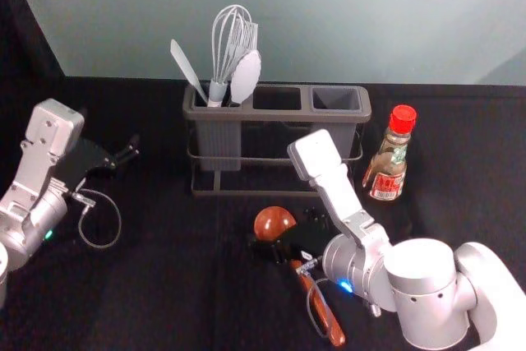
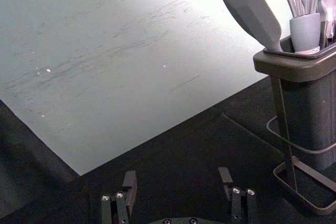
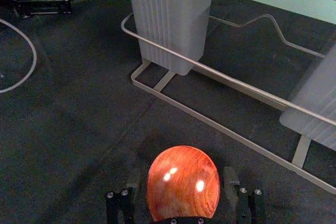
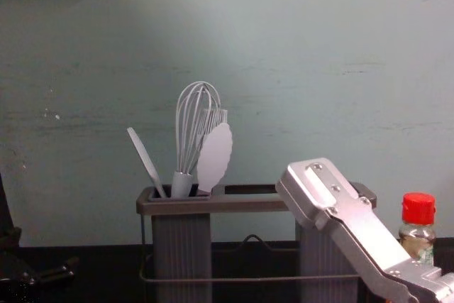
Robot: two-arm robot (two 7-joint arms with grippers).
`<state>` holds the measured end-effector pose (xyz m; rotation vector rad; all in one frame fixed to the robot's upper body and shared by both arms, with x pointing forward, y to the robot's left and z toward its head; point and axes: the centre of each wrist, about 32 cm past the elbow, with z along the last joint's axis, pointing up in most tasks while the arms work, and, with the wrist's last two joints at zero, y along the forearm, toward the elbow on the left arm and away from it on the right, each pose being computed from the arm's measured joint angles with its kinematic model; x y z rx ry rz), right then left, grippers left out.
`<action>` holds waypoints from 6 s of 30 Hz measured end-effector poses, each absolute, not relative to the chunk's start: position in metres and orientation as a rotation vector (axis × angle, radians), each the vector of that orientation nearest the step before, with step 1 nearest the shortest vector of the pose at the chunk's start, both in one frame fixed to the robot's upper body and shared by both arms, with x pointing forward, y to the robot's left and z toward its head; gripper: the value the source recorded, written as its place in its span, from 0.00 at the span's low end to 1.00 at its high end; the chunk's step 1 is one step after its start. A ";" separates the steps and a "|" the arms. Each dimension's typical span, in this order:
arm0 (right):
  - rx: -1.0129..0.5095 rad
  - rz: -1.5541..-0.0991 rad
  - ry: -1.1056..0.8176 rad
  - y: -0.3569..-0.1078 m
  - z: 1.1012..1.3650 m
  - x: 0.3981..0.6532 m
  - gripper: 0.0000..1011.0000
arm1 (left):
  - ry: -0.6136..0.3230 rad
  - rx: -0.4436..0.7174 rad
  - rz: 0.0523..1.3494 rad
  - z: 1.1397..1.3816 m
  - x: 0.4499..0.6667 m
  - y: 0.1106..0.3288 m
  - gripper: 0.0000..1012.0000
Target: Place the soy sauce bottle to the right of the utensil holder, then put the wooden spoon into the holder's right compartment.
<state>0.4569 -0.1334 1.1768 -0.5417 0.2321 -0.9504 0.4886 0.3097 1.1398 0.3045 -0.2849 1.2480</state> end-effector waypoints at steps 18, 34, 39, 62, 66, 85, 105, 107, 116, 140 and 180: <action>-0.591 -0.943 0.213 -0.124 1.183 0.462 0.99 | -0.285 0.304 1.248 1.140 0.489 0.310 1.00; -0.600 -0.946 0.225 -0.124 1.181 0.463 0.99 | -0.285 0.305 1.248 1.140 0.489 0.310 1.00; -0.597 -0.948 0.227 -0.125 1.180 0.463 0.99 | -0.285 0.305 1.248 1.140 0.489 0.310 1.00; -0.560 -0.959 0.208 -0.134 1.185 0.456 0.83 | -0.285 0.304 1.248 1.140 0.489 0.310 1.00; -0.511 -0.956 0.174 -0.143 1.191 0.446 0.83 | -0.285 0.304 1.248 1.140 0.489 0.310 1.00; -0.227 -0.930 -0.184 -0.201 1.188 0.407 0.83 | -0.285 0.304 1.248 1.140 0.489 0.310 1.00; 0.060 -0.977 -0.414 -0.227 1.173 0.394 0.83 | -0.285 0.304 1.248 1.140 0.489 0.310 1.00; 0.065 -0.984 -0.419 -0.228 1.172 0.393 0.83 | -0.285 0.304 1.248 1.140 0.489 0.310 1.00; 0.069 -0.990 -0.423 -0.228 1.172 0.393 0.83 | -0.285 0.304 1.248 1.140 0.489 0.310 1.00; 0.104 -0.982 -0.458 -0.229 1.179 0.410 0.83 | -0.285 0.304 1.248 1.140 0.489 0.310 1.00; 0.265 -0.902 -0.619 -0.182 1.231 0.578 0.83 | -0.285 0.305 1.248 1.140 0.489 0.310 1.00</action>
